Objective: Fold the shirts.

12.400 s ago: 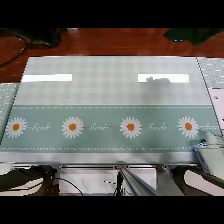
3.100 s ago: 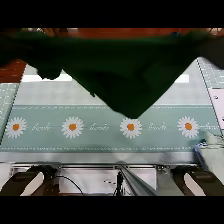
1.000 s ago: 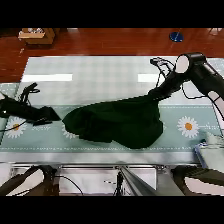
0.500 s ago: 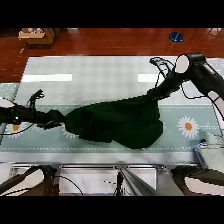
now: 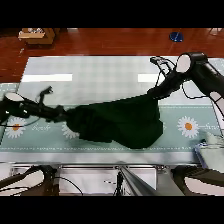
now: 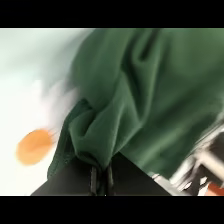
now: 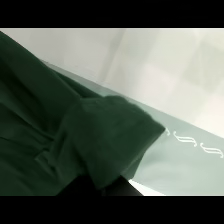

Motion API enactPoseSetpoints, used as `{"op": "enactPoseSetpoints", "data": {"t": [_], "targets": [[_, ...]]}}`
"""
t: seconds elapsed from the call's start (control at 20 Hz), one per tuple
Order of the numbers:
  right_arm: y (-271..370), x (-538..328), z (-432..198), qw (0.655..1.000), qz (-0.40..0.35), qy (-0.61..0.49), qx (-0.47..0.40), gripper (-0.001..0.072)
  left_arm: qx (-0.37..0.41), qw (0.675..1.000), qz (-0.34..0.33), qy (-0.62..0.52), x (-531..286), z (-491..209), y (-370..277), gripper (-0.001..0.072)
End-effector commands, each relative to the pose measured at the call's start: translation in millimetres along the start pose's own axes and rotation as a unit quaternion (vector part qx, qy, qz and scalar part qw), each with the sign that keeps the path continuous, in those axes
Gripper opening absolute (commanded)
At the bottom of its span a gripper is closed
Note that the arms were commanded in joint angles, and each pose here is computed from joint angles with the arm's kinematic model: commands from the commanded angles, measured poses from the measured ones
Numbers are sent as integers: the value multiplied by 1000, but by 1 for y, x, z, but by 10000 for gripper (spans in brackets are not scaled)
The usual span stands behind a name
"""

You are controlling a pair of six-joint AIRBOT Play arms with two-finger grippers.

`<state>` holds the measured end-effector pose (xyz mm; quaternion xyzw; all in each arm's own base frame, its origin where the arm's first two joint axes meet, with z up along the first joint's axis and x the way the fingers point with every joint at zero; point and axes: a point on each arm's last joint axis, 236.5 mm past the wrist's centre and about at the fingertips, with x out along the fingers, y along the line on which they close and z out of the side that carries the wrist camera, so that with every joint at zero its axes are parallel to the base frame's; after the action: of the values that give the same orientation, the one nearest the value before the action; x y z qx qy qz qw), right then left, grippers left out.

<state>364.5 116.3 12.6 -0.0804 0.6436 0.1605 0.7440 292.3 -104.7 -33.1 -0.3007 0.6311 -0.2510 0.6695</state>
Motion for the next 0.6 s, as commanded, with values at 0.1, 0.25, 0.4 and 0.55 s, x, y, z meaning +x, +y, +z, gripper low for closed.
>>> {"op": "enactPoseSetpoints", "data": {"t": [0.1, 0.25, 0.4, 0.55], "targets": [[4, -90, 29, 993, -16, -116, -14, 26, 121, 983, -39, -134, -126, 47, -119, 34], [12, -188, 46, 970, -29, -238, -26, 27, 188, 963, -20, -191, -187, 44, -181, 35], [9, -286, 38, 935, -67, -346, -31, 26, 249, 941, -1, -229, -234, 28, -235, 34], [8, -367, 13, 899, -96, -427, -24, 26, 309, 912, 25, -270, -276, 0, -286, 35]]}}
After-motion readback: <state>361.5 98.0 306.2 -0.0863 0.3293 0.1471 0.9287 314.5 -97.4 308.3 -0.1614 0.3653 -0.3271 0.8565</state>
